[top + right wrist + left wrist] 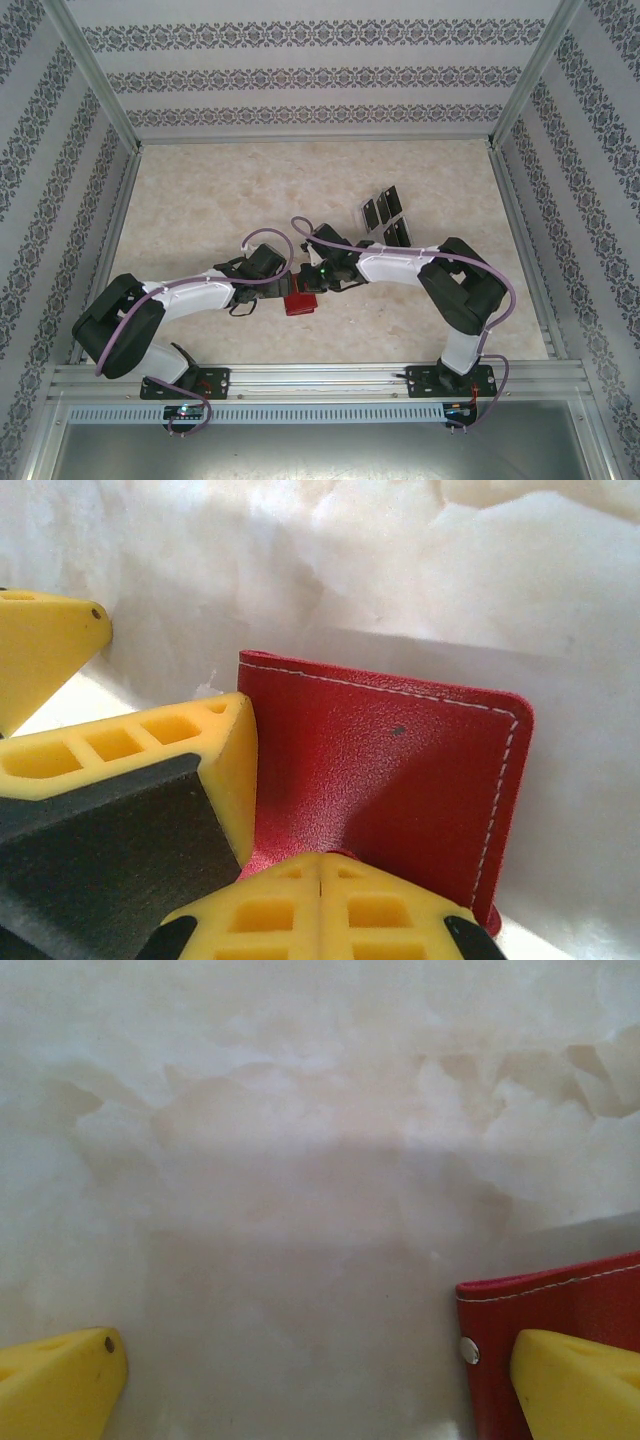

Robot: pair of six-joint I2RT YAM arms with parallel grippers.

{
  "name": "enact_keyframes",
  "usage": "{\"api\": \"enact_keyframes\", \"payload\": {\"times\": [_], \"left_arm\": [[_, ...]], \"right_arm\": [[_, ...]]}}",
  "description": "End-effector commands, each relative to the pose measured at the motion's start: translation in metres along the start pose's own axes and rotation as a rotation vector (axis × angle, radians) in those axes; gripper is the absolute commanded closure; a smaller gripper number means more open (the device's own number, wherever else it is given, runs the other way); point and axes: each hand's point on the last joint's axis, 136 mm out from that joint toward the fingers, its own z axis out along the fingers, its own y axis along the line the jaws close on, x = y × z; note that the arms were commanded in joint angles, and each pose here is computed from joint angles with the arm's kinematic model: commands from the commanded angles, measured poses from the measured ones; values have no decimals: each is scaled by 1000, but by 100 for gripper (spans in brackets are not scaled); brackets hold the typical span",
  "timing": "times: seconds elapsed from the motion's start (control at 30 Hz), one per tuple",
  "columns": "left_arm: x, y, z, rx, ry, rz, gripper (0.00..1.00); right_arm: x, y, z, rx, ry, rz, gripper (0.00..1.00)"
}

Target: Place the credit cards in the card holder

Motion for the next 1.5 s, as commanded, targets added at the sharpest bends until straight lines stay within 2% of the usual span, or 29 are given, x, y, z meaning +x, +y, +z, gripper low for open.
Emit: {"api": "enact_keyframes", "payload": {"times": [0.0,0.33,0.47,0.63,1.0,1.47], "left_arm": [[20,-3,13,27,83,-2,0],[19,-3,12,19,82,3,0],[19,-3,12,16,84,7,0],[16,-4,11,17,81,12,0],[16,-6,13,17,86,14,0],[18,-4,14,17,87,11,0]], "right_arm": [[27,-39,10,132,48,39,100],[56,-97,23,265,70,122,100],[58,-106,28,243,74,168,100],[41,-88,24,175,54,163,100],[-3,-16,-10,-11,-25,65,100],[-12,-1,-14,-61,-49,58,100]]}}
